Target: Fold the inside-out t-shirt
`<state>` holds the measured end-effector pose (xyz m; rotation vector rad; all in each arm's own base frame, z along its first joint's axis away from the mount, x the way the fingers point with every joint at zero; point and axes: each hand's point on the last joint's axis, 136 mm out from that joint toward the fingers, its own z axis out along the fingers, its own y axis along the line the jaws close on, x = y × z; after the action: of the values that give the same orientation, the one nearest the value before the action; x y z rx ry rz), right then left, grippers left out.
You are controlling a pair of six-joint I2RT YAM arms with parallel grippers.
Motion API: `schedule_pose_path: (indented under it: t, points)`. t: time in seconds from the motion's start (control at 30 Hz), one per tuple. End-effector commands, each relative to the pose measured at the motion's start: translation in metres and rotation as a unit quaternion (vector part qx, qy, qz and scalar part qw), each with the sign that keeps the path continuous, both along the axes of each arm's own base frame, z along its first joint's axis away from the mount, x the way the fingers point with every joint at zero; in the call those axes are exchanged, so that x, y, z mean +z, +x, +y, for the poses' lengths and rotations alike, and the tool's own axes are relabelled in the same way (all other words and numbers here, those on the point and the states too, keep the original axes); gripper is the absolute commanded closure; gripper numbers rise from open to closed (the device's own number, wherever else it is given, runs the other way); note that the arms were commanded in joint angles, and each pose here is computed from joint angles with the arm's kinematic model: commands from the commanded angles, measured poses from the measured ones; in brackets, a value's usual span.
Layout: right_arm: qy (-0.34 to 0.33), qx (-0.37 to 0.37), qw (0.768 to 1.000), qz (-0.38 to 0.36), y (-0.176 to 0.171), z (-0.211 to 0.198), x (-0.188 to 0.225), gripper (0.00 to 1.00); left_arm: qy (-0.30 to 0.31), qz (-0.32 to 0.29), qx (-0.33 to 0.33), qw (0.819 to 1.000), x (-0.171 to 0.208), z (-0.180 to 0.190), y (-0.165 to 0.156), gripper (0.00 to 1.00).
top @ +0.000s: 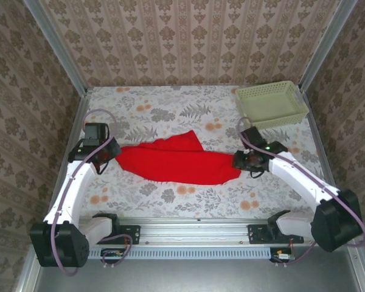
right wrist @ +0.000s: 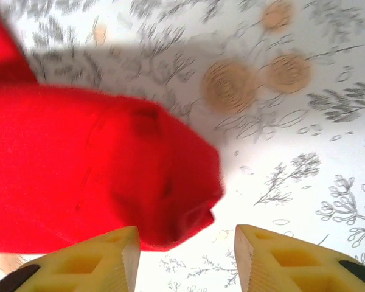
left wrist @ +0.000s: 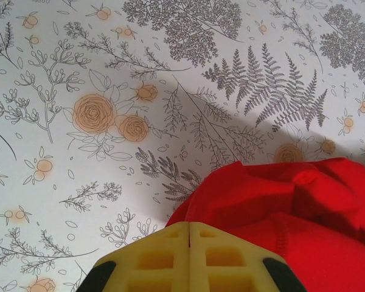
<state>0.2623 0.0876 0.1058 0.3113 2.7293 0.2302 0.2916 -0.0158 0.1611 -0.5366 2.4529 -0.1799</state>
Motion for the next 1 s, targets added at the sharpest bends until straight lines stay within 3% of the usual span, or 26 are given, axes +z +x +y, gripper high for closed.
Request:
schedule_pose_path:
  t: [0.0, 0.2, 0.3, 0.43, 0.57, 0.97]
  points:
    - [0.058, -0.034, 0.998, -0.008, -0.002, -0.008, 0.000, 0.57, -0.002, -0.001, 0.001, 1.000, 0.000, 0.001, 0.001, 1.00]
    - [0.110, -0.036, 0.993, -0.011, -0.007, 0.004, -0.012, 0.69, -0.005, 0.001, -0.002, 1.000, -0.002, 0.000, 0.002, 1.00]
    - [0.133, -0.032, 0.990, -0.019, -0.005, 0.011, -0.018, 0.69, -0.008, 0.000, -0.003, 1.000, -0.002, -0.001, 0.003, 1.00]
    - [0.127, -0.034, 0.991, -0.023, 0.004, 0.011, -0.023, 0.70, -0.008, 0.002, -0.004, 1.000, -0.002, -0.002, 0.002, 1.00]
    - [0.132, -0.013, 0.990, -0.055, 0.025, 0.018, -0.011, 0.80, -0.010, 0.002, -0.005, 1.000, -0.003, -0.002, 0.002, 1.00]
    - [0.076, -0.005, 0.996, -0.036, 0.053, 0.013, -0.024, 0.72, -0.014, 0.003, -0.007, 1.000, -0.005, -0.004, -0.001, 1.00]
